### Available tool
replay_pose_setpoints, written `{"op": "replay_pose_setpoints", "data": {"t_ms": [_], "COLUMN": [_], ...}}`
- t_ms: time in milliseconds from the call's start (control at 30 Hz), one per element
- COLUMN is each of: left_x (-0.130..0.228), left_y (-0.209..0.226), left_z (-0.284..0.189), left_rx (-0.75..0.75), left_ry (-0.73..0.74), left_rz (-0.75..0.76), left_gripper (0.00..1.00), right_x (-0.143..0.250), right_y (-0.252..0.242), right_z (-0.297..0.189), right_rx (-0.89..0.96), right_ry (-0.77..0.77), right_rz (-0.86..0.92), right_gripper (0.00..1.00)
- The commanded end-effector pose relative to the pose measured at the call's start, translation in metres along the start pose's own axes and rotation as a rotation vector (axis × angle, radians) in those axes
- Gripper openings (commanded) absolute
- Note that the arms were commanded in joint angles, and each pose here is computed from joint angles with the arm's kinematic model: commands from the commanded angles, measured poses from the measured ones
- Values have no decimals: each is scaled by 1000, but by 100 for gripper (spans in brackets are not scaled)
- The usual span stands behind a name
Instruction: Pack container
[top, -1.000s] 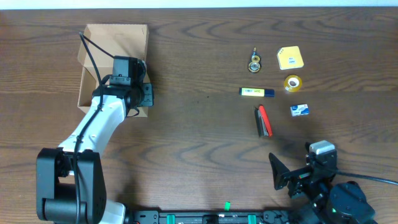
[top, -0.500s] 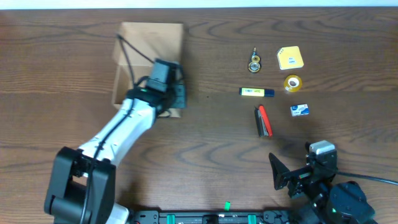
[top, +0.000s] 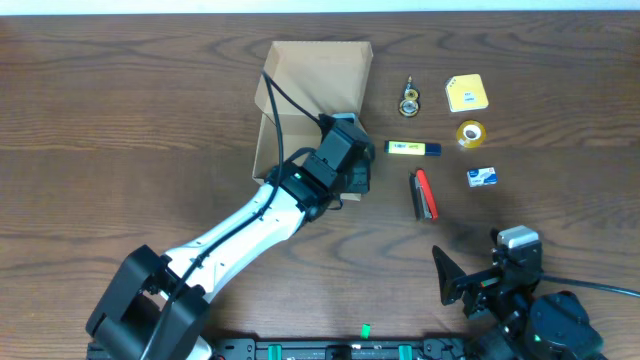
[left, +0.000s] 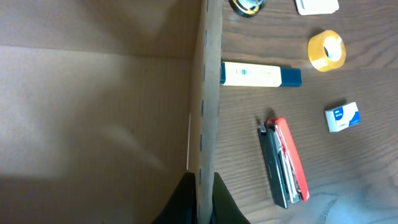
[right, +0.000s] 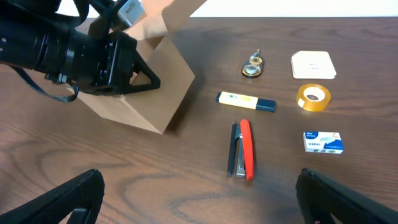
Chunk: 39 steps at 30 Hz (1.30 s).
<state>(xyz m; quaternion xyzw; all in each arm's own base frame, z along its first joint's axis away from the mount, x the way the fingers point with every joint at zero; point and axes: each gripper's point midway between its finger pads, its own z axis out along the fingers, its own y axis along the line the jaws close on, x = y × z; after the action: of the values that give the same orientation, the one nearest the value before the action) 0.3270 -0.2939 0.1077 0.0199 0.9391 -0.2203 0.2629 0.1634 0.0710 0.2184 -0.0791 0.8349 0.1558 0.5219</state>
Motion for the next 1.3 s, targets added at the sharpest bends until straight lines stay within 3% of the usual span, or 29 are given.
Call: {"op": "replay_pose_setpoints", "data": {"t_ms": [0,33,67,100,167,333,500,767,867,1000,1267], "left_x": [-7,-8,-9,-11,-14,-24,-52,-93,-91,-77,-58], "left_y": [-1,-2,-2,-3,-6,-13,-30,-5,32,75,142], "left_z": [1,1,1,1,1,-4,-39,-128,-137,-129,-102], "left_rx": [-15,-13,-11,-6,7,33,59,-143,-285,-358,-275], "left_ry": [-32,-34,-38,-44,-59,-89,-181,-377,-338,-200,17], "left_rz": [-55,-55,-56,-57,-56,-46,90,370,383,345,299], "left_gripper": [6,8,22,50,97,95,95,95,96,95,95], "right_x": [-3,-4,-3,-3,-3,-3,-3,-3,-3,-3,-3], "right_y": [2,2,2,2,2,2,2,2,2,2,2], "right_z": [-2,-2,-2,-2,-2,-2,-2,-2,-2,-2,-2], "right_rx": [-8,-7,-8,-8,-7,-8,-8,-8,-8,-8,-8], "right_ry": [-6,-7,-6,-6,-7,-6,-6,-6,-6,-6,-6], "right_rz": [-11,-11,-11,-11,-11,-11,-11,-11,-11,-11,-11], "right_gripper": [99,99,99,99,99,99,99,99,99,99,99]}}
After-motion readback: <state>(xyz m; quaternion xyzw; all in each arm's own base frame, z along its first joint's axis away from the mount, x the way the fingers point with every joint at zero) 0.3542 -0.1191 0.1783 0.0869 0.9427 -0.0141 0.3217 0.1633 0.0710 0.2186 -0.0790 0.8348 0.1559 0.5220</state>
